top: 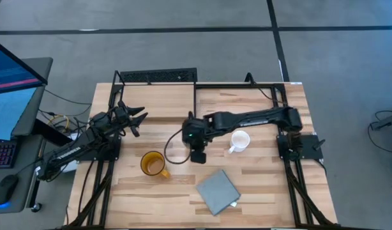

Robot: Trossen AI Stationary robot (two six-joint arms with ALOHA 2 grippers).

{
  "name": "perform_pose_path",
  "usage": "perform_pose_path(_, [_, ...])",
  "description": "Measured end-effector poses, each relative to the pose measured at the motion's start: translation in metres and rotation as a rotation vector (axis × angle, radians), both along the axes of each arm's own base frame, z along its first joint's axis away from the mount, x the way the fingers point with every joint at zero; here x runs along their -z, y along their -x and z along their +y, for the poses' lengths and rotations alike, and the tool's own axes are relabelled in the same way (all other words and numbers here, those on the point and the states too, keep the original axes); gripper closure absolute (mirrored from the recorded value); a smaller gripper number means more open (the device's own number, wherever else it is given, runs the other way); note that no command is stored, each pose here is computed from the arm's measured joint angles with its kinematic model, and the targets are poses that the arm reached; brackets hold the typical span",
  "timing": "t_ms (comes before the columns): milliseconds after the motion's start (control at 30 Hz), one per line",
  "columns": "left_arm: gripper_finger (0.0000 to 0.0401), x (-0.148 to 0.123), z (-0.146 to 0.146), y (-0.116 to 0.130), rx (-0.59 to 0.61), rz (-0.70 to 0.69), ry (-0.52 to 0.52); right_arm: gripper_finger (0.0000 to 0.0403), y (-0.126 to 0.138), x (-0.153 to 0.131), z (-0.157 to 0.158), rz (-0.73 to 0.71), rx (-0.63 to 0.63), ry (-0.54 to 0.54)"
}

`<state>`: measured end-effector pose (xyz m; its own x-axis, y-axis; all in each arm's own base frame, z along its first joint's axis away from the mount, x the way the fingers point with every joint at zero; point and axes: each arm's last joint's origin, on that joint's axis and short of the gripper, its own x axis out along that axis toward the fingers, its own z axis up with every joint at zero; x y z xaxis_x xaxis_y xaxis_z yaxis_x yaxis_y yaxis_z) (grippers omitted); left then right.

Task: Stack small to large cups/mugs on shelf
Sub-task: Put the green mug on the shelf

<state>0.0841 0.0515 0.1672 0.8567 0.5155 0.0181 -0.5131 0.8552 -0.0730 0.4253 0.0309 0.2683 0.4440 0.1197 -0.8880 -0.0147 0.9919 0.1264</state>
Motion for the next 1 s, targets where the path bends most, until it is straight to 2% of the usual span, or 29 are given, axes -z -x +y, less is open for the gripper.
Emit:
perform_pose_path(200, [0.025, 0.0, 0.0, 0.0, 0.0, -0.001, 0.002, 0.0356, -0.019, 0.019, 0.0, 0.053, -0.011, -0.006])
perform_pose_path(533, [0.025, 0.0, 0.0, 0.0, 0.0, -0.001, 0.002, 0.0356, -0.037, 0.056, -0.007, 0.122, -0.016, -0.021])
perform_pose_path(800, [0.025, 0.0, 0.0, 0.0, 0.0, -0.001, 0.002, 0.0354, -0.041, 0.059, -0.01, 0.105, -0.008, -0.021])
perform_pose_path(1000, [0.025, 0.0, 0.0, 0.0, 0.0, -0.001, 0.002, 0.0274, -0.043, 0.05, -0.011, 0.059, -0.007, -0.023])
